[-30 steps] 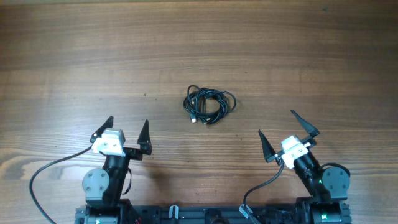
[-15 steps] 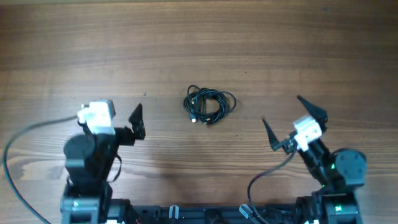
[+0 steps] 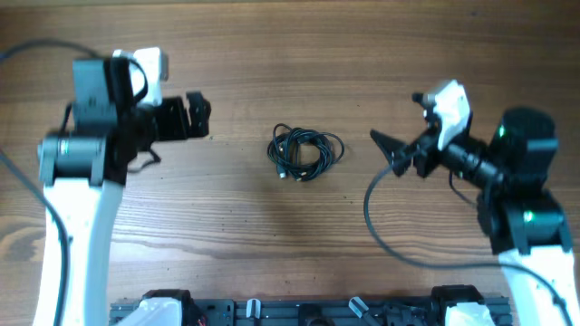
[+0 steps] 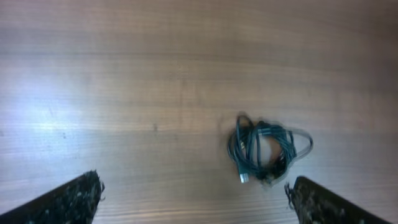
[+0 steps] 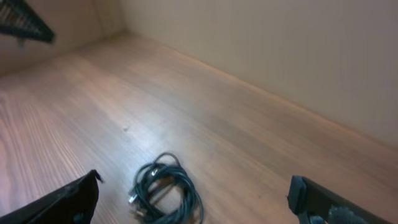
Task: Untangle cables
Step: 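Move both grippers forward toward the black cable coil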
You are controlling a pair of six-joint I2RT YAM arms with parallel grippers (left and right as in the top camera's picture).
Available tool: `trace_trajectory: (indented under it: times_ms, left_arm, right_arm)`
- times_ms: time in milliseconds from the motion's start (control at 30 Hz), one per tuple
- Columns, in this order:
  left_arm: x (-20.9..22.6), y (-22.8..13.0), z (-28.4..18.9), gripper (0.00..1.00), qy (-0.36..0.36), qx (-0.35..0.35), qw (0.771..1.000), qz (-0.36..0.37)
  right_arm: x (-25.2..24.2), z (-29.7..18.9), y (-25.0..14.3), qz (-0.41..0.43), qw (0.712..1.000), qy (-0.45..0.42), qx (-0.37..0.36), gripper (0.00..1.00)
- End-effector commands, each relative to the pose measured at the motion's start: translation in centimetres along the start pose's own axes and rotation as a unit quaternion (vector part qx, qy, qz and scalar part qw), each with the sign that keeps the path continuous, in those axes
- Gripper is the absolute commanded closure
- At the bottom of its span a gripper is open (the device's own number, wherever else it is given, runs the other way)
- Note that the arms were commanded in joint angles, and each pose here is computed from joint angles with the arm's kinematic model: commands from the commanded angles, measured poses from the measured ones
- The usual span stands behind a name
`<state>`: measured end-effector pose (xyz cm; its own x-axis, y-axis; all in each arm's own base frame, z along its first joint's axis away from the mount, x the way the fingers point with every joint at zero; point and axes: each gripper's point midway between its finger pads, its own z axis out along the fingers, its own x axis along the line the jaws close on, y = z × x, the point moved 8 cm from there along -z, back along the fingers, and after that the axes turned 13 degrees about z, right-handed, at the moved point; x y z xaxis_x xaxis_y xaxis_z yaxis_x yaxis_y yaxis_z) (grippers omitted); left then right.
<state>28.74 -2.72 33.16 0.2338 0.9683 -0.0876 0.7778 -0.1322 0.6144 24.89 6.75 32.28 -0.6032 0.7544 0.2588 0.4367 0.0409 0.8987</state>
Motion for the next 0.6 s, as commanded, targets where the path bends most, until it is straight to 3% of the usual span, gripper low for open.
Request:
trace_trajectory:
  times_ms: [0, 100, 200, 300, 467, 567]
  left_arm:
    - [-1.4, 2.9, 1.7, 0.00, -0.030, 0.014, 0.999, 0.018]
    - [-2.1, 3.5, 3.4, 0.00, -0.041, 0.019, 0.999, 0.022]
    - [-2.8, 3.2, 4.4, 0.00, -0.061, 0.037, 0.997, 0.024]
    - [-2.9, 3.3, 5.4, 0.00, -0.066, 0.043, 0.997, 0.024]
    - [-3.0, 2.8, 10.0, 0.13, -0.070, 0.097, 0.993, -0.021]
    - [-3.7, 2.3, 14.1, 0.27, -0.075, 0.130, 0.988, -0.038]
  right_arm:
    - [0.1, 1.1, 2.2, 0.033, 0.997, 0.056, 0.030, 0.00]
    - [-0.7, 2.3, 2.3, 0.060, 0.995, 0.069, 0.050, 0.00]
    - [-0.4, 3.3, 1.9, 0.079, 0.985, 0.141, 0.060, 0.00]
    - [-0.4, 4.0, 1.5, 0.149, 0.969, 0.180, 0.076, 0.00]
    - [-1.3, 5.2, 1.2, 0.256, 0.946, 0.170, 0.100, 0.00]
    - [-1.9, 5.8, 0.9, 0.270, 0.945, 0.154, 0.105, 0.09]
